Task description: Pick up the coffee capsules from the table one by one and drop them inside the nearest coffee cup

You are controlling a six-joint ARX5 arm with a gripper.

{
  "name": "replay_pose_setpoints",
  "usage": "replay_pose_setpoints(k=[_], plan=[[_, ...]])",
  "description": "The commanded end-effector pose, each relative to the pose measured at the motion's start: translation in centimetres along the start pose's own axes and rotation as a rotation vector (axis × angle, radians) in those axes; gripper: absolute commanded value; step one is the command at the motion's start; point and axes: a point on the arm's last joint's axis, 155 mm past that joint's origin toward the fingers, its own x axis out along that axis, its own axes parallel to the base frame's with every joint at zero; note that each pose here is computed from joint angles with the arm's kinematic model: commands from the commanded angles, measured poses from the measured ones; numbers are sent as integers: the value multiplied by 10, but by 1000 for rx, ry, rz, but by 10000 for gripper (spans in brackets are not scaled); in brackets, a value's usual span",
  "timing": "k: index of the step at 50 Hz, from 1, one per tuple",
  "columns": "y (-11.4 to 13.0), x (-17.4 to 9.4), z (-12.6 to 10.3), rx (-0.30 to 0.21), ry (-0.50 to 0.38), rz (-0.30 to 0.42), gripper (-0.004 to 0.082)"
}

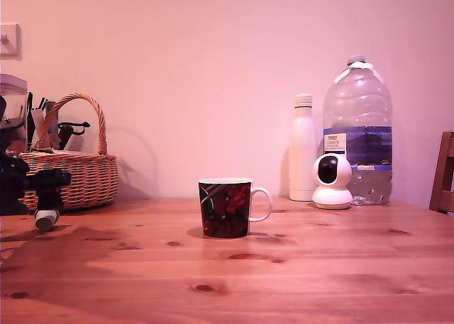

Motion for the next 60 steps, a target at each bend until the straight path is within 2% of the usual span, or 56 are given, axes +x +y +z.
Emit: replay_pose_setpoints(k=[1,6,12,16,21,25,37,46,60], plan=[[2,4,-7,-2,10,0,550],[3,4,-8,4,15,2,536],[4,4,-14,2,38,6,458],[6,4,-15,6,43,9,364],[7,3,-15,24,43,11,201],[8,3,-15,26,43,12,127],[8,3,-16,35,46,13,59],[10,3,-21,27,67,2,58],[6,-4,-12,35,67,-34,58]])
